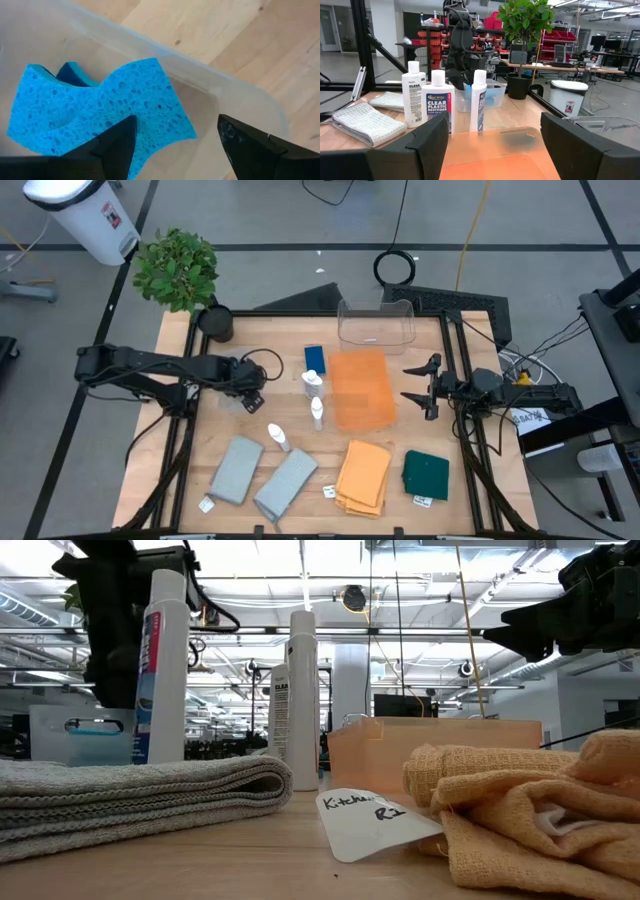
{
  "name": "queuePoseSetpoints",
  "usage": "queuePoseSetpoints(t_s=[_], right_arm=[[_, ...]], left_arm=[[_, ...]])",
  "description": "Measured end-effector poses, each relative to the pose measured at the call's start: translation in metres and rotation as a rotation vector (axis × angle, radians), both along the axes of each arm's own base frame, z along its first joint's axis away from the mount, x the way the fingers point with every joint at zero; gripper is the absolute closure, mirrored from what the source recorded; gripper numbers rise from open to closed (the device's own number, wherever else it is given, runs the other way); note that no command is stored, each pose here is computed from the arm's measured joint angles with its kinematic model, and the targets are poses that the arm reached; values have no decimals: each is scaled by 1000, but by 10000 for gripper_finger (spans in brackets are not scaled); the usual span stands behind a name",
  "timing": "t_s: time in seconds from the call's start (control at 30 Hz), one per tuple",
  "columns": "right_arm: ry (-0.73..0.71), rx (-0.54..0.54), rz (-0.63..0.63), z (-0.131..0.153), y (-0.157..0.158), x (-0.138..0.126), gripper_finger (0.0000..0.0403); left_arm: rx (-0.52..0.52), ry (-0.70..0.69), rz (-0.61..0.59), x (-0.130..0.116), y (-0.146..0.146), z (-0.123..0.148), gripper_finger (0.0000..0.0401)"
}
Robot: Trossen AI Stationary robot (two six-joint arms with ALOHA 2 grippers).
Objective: Pick & Place Kitchen Items
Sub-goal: Put the blue sponge into the white bin
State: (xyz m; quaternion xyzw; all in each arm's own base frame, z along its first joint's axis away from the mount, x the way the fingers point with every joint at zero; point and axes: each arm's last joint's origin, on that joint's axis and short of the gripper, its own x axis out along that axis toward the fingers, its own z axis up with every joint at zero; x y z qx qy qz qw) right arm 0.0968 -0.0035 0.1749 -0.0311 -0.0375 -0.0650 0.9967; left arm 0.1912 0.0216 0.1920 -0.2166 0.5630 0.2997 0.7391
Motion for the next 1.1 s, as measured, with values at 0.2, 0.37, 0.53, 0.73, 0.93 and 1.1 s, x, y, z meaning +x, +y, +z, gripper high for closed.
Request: queuePoseSetpoints(t_s=[0.2, 0.37, 0.53, 0.73, 0.93, 1.1], right_arm=[[0, 0, 0, 0, 0, 0, 124], [0, 0, 0, 0, 0, 0, 124], [0, 0, 0, 0, 0, 0, 124], [1, 0, 0, 0, 0, 0, 124], [0, 0, 0, 0, 0, 0, 124], [0, 0, 0, 0, 0, 0, 124]], left_arm=[[66, -56, 39, -6, 2, 10, 119], [221, -100, 168, -13, 11, 19, 119], [288, -104, 309, -13, 25, 18, 119], [294, -53, 331, 1, 38, 1, 119], [316, -53, 232, 20, 45, -12, 119], [314, -93, 125, 28, 45, -12, 119]])
